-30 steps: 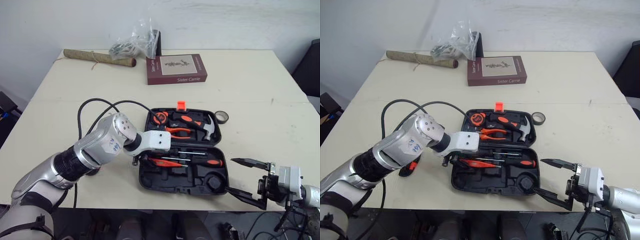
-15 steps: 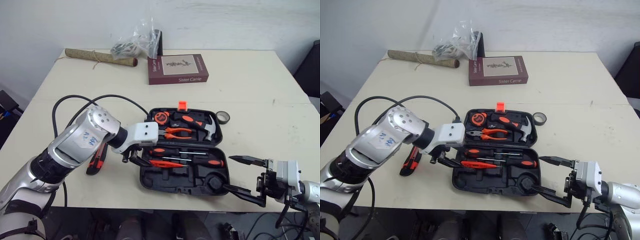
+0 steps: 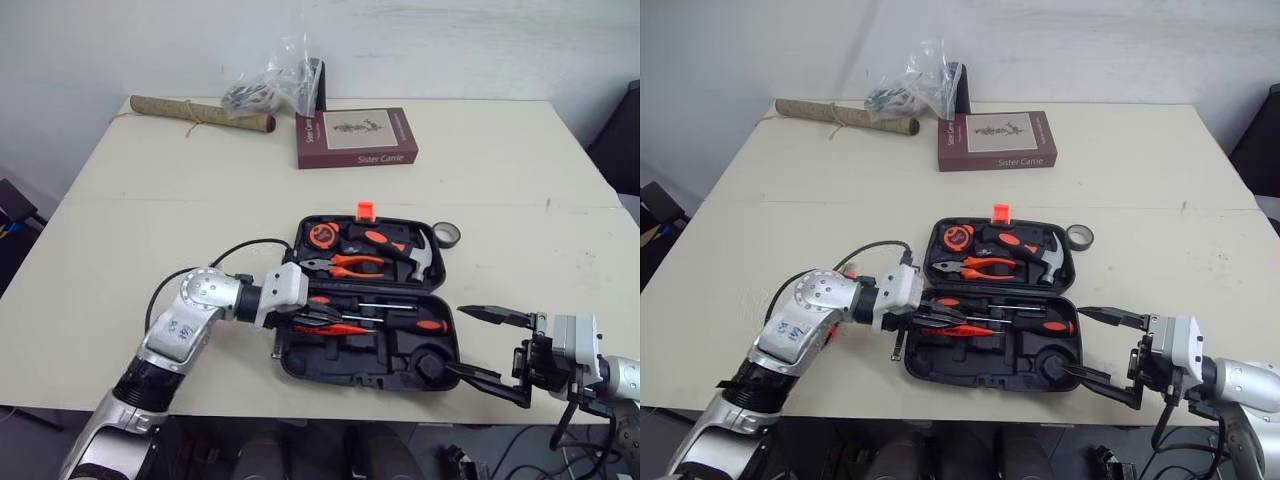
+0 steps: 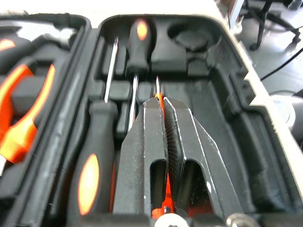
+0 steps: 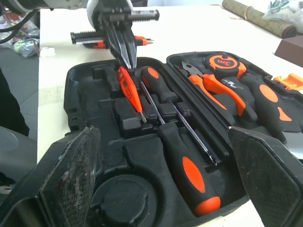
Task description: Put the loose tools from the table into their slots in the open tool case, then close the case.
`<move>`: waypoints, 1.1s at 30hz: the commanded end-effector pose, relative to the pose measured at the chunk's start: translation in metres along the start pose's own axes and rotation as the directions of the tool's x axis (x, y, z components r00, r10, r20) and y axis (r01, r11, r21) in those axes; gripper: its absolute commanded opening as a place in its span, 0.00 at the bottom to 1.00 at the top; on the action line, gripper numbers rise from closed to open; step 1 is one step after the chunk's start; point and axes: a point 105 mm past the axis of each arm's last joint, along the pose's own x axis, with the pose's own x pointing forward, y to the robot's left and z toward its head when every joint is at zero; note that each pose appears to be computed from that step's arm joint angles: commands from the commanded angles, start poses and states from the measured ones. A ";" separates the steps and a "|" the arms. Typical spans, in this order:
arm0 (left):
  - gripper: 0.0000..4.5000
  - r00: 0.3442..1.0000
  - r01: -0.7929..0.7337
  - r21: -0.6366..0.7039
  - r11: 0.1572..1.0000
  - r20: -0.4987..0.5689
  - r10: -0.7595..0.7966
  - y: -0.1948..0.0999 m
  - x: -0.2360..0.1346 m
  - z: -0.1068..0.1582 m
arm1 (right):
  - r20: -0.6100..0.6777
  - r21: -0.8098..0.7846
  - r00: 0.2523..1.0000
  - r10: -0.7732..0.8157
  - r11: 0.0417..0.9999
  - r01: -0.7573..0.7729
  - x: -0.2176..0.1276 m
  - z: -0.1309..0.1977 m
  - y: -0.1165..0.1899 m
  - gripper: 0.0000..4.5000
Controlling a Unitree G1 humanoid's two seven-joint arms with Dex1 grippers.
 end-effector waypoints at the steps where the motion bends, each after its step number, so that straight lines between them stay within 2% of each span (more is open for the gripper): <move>1: 0.02 0.999 0.009 0.033 0.999 -0.037 -0.007 -0.003 0.007 -0.008 | 0.006 -0.026 1.000 -0.001 1.000 0.001 0.000 0.007 -0.001 1.00; 10: 0.02 0.989 -0.004 -0.020 1.000 -0.151 0.001 0.000 0.007 -0.031 | -0.004 -0.036 1.000 -0.020 0.999 0.019 -0.001 0.009 -0.005 1.00; 15: 0.02 0.986 0.037 -0.045 0.998 -0.161 -0.044 -0.007 0.011 -0.033 | -0.003 -0.032 1.000 -0.019 0.999 0.019 0.000 0.010 -0.003 1.00; 22: 0.02 0.953 0.044 -0.086 0.995 -0.296 -0.067 -0.011 0.012 -0.051 | -0.006 -0.026 0.999 -0.033 0.999 0.033 -0.001 0.010 -0.004 1.00; 25: 0.02 0.948 0.047 -0.091 0.995 -0.308 -0.073 -0.010 0.014 -0.052 | -0.009 -0.024 0.999 -0.040 0.999 0.040 -0.002 0.009 -0.005 1.00; 28: 0.02 0.958 0.064 -0.057 0.996 -0.276 -0.077 -0.010 0.016 -0.044 | -0.010 -0.024 0.999 -0.045 0.999 0.045 -0.002 0.010 -0.006 1.00; 33: 0.02 0.999 0.004 0.069 0.998 -0.036 -0.001 0.001 0.010 -0.003 | -0.017 -0.043 0.995 -0.095 0.995 0.094 -0.011 0.010 -0.013 1.00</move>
